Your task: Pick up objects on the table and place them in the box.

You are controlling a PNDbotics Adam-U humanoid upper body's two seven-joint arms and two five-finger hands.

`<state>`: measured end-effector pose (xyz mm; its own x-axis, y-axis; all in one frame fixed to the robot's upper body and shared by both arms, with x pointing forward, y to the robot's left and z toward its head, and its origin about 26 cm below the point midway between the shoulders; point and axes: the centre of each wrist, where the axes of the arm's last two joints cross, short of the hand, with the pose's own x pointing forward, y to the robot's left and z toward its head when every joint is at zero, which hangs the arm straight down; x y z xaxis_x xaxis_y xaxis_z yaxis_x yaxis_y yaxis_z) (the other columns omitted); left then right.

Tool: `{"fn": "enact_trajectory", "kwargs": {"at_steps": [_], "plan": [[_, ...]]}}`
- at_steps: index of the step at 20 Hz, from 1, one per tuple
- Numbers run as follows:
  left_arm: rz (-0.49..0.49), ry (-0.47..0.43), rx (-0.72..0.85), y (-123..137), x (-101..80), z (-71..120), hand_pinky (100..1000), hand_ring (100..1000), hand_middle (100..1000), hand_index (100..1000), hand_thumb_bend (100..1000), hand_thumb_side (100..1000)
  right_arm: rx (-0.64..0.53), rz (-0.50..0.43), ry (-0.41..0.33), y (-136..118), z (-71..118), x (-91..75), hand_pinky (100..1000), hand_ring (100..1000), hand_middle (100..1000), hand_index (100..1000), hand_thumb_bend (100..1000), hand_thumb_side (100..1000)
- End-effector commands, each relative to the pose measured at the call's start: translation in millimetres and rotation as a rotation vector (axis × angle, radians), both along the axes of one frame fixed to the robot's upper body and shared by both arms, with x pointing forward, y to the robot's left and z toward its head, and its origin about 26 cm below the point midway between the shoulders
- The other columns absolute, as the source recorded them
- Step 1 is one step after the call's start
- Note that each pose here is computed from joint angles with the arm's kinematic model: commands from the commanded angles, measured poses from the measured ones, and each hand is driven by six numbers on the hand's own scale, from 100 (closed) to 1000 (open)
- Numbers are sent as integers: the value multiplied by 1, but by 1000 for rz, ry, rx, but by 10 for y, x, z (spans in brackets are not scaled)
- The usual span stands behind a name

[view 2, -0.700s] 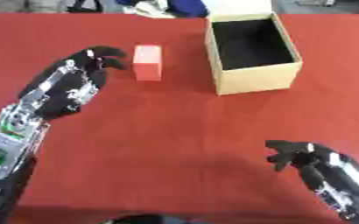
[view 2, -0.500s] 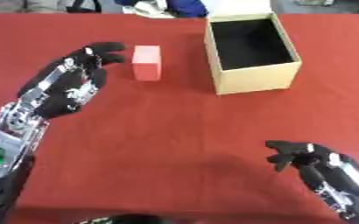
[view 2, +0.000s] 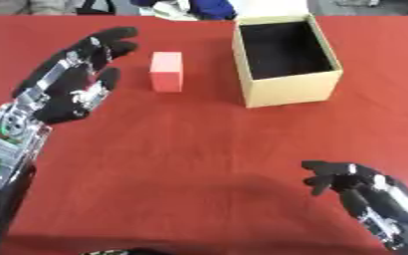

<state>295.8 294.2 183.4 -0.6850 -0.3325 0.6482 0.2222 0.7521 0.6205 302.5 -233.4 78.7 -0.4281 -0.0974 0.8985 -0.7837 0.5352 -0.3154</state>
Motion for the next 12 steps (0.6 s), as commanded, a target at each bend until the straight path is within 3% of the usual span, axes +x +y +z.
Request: {"fn": "enact_trajectory", "kwargs": {"at_steps": [1, 7, 12], "plan": [[-7, -82, 71, 72, 18, 251, 1000, 912, 927, 951, 100, 385, -9, -6, -11, -30, 41, 7, 841, 939, 572, 812, 100, 556], [68, -160, 183, 247, 208, 599, 1000, 900, 920, 946, 100, 272, -15, -7, -2, -37, 25, 2, 841, 939, 572, 812, 100, 558], [133, -185, 316, 379, 429, 763, 1000, 894, 917, 947, 100, 200, -19, -3, 0, -38, 20, 0, 841, 939, 572, 812, 100, 557]]}}
